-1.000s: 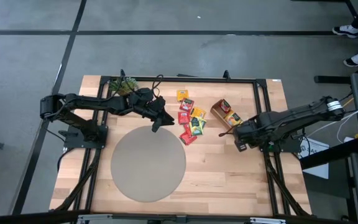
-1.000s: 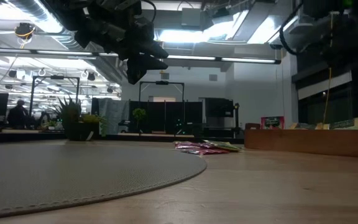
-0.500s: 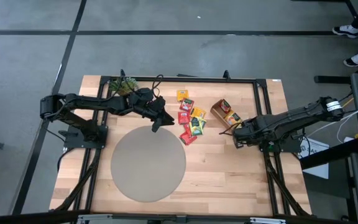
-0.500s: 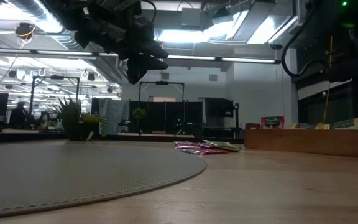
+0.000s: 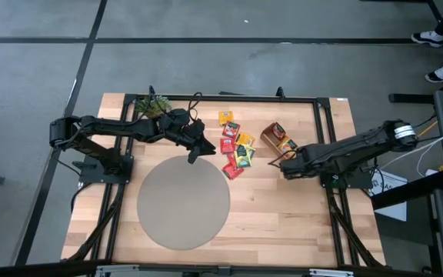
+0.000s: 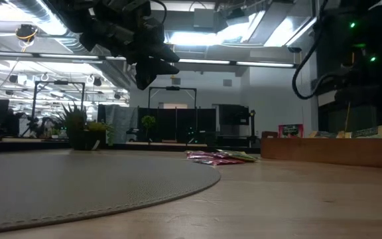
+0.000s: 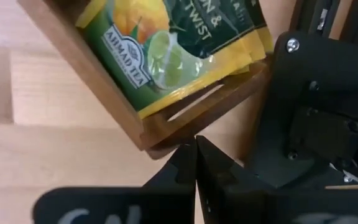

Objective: Pick & Place Tea
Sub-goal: Put the yellow tea bag into the bottom section of the wooden organizer

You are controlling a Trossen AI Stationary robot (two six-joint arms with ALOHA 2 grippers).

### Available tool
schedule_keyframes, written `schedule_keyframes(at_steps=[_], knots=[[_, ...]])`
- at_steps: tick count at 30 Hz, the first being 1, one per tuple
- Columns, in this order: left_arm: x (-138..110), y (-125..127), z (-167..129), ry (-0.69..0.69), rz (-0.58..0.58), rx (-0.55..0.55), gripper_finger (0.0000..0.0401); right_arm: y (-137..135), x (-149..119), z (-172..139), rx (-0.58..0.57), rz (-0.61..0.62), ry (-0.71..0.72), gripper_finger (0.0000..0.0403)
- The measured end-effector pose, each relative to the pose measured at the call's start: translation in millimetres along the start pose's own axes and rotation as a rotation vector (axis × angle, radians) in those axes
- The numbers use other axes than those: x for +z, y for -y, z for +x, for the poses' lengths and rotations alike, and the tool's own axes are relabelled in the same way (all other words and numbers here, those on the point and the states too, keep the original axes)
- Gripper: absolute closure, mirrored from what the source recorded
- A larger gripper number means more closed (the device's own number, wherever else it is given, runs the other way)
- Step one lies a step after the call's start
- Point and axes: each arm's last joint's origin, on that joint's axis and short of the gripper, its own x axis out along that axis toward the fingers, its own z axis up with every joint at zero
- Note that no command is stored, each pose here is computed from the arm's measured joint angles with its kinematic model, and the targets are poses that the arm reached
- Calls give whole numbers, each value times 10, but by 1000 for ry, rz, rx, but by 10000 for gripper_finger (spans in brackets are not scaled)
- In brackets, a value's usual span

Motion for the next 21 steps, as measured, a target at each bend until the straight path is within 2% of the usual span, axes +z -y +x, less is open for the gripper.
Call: schedule_keyframes(at_steps=[4,7,17,21], knots=[[0,0,0,0,0,0,276,-59,36,54,-26,19,-3,400],[-1,0,0,-1,8,0,276,-121,79,81,-2,41,15,400],[-4,-1,0,-5,17,0,276,-125,380,106,-2,165,174,397],[-4,-1,0,-5,17,-1,276,-155,548,113,41,185,236,396]])
